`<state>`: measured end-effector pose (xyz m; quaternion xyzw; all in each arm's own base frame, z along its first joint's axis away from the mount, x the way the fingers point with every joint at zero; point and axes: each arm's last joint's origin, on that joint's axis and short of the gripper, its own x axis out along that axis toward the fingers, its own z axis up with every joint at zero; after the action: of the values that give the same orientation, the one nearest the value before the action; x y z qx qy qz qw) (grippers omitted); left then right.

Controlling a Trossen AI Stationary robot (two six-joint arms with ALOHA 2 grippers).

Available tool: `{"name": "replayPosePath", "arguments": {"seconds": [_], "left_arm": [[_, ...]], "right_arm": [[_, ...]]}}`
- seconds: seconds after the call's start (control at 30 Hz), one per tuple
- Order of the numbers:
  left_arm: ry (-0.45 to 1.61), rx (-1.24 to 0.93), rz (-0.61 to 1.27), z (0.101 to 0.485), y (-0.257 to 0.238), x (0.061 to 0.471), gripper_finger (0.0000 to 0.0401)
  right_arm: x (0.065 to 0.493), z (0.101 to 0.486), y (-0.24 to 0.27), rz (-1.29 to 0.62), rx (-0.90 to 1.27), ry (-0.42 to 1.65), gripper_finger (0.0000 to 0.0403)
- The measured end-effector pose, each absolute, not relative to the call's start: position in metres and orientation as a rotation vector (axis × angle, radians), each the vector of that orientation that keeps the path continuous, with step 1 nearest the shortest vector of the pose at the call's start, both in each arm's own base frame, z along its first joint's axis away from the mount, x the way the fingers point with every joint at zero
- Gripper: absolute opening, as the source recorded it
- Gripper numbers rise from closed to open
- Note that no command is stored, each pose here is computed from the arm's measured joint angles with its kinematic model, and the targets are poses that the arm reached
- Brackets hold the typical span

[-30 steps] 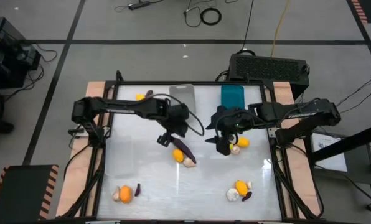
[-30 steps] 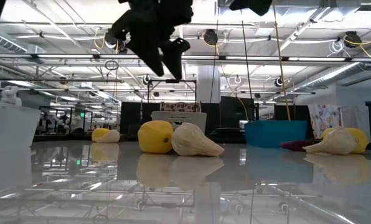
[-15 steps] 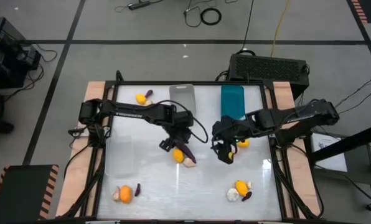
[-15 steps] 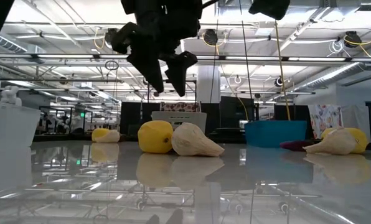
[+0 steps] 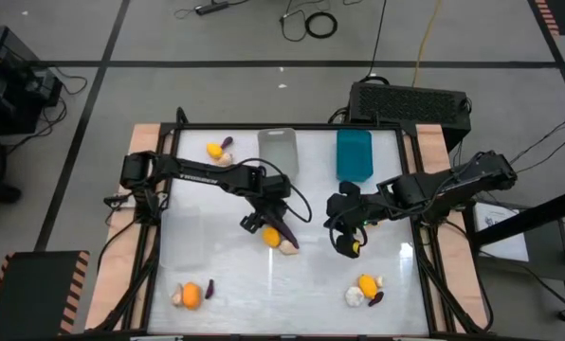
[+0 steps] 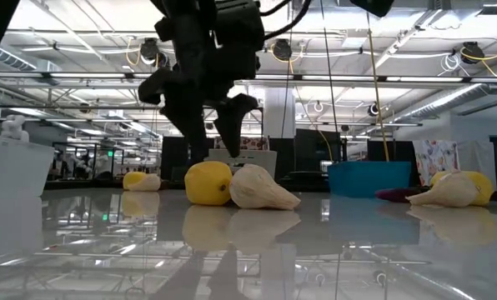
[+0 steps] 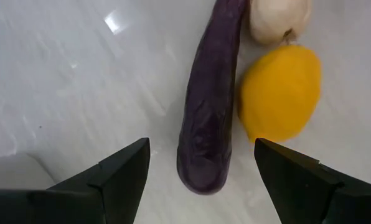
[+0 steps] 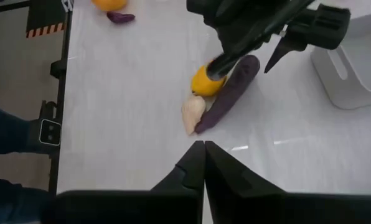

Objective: Sort produce into baskets
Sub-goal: Put the purple eggplant into the transparent bin

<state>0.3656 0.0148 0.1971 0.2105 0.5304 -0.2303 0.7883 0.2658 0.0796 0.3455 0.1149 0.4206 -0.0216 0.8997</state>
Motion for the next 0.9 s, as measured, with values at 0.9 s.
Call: {"name": "replayPosePath", "arguments": {"seconds": [0.9], "left_arm": [[1.174,0.494,-0.48,0.166,0.017,0.368,0.0184]], "right_arm": [[0.266,0.345,0.076,-0.093,0.212,0.859,0.0]]}}
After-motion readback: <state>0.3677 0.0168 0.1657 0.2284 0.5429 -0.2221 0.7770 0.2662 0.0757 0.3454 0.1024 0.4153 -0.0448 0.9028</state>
